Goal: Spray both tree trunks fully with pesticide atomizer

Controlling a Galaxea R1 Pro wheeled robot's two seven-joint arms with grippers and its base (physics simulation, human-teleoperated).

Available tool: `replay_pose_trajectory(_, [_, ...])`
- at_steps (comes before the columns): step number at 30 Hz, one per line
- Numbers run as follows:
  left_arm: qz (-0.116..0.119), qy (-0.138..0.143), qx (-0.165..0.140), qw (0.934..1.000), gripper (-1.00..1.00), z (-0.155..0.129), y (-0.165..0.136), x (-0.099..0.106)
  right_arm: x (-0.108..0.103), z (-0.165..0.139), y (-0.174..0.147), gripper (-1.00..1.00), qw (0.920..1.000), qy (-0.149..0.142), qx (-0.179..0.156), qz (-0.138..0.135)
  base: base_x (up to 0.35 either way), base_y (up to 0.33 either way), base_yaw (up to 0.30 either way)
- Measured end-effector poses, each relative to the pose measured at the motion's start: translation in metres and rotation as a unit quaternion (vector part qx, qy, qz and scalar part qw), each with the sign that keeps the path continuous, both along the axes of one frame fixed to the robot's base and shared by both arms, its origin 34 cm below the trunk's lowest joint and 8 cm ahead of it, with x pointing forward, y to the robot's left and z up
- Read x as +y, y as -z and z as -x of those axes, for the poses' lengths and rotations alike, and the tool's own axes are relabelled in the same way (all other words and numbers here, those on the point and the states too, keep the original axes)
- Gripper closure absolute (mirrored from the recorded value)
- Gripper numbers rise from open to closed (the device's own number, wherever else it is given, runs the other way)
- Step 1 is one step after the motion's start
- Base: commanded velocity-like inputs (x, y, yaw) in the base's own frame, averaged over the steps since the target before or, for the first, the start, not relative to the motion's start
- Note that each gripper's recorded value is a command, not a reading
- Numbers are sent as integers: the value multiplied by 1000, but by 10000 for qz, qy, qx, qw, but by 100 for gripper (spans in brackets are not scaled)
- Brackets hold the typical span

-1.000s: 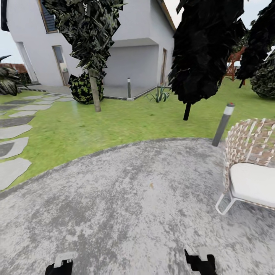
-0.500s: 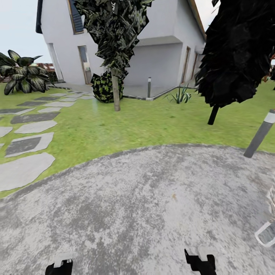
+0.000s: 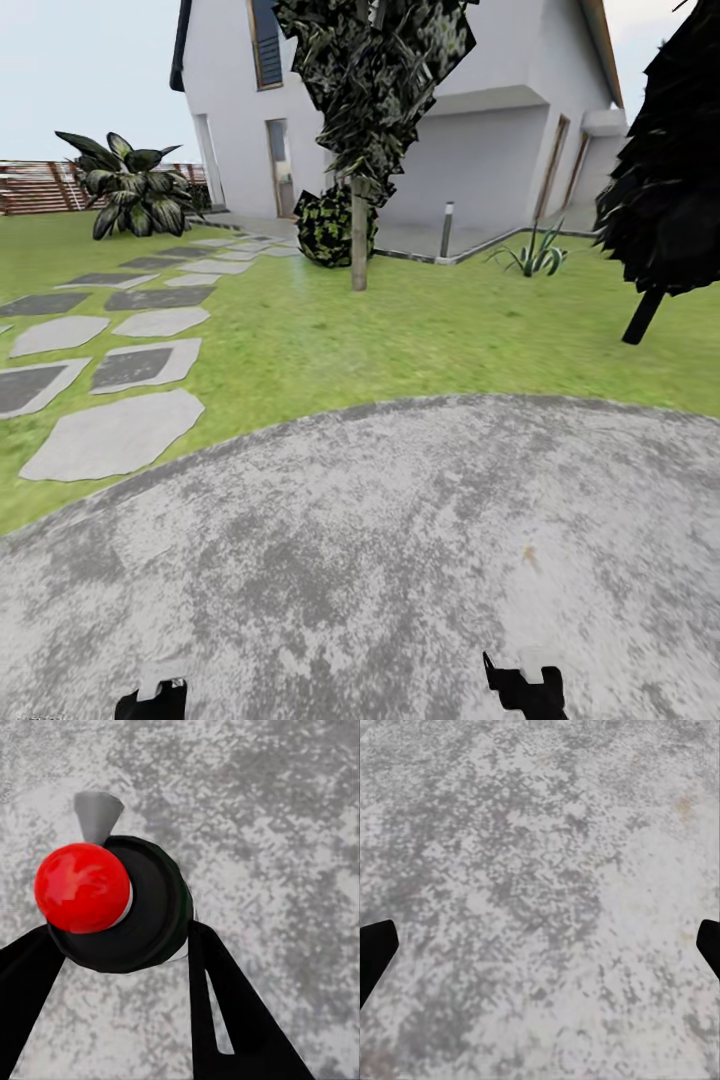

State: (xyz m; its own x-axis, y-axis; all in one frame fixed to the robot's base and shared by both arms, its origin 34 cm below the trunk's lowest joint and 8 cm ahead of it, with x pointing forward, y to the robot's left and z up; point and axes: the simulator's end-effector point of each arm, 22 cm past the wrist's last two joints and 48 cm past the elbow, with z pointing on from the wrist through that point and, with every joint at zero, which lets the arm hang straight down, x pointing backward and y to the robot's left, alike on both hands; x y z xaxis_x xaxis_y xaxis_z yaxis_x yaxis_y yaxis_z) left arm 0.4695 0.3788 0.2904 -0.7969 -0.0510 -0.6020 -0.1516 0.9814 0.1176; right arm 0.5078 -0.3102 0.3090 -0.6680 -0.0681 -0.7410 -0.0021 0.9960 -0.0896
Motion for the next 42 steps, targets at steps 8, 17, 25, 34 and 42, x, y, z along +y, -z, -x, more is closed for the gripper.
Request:
replay_pose_trajectory(8, [10, -70, 4, 10000, 100, 1, 1, 3, 0, 1, 1, -100, 10000, 0, 14, 0, 238, 259, 279])
replay_pose_trajectory(17, [8, -67, 19, 10000, 100, 2, 2, 3, 0, 2, 2, -100, 10000, 0, 29, 0, 238, 259, 279])
replay_pose_trajectory(25, [7, -65, 36, 10000, 100, 3, 3, 3, 0, 3, 3, -100, 10000, 0, 43, 0, 233, 235, 279])
replay_pose_trajectory(34, [14, -62, 53, 10000, 100, 4, 4, 1, 0, 3, 5, -100, 10000, 1, 59, 0, 64, 53, 279])
replay_pose_trajectory(42, [22, -39, 77, 10000, 100, 5, 6, -1, 0, 4, 6, -100, 10000, 1, 73, 0, 1, 1, 279])
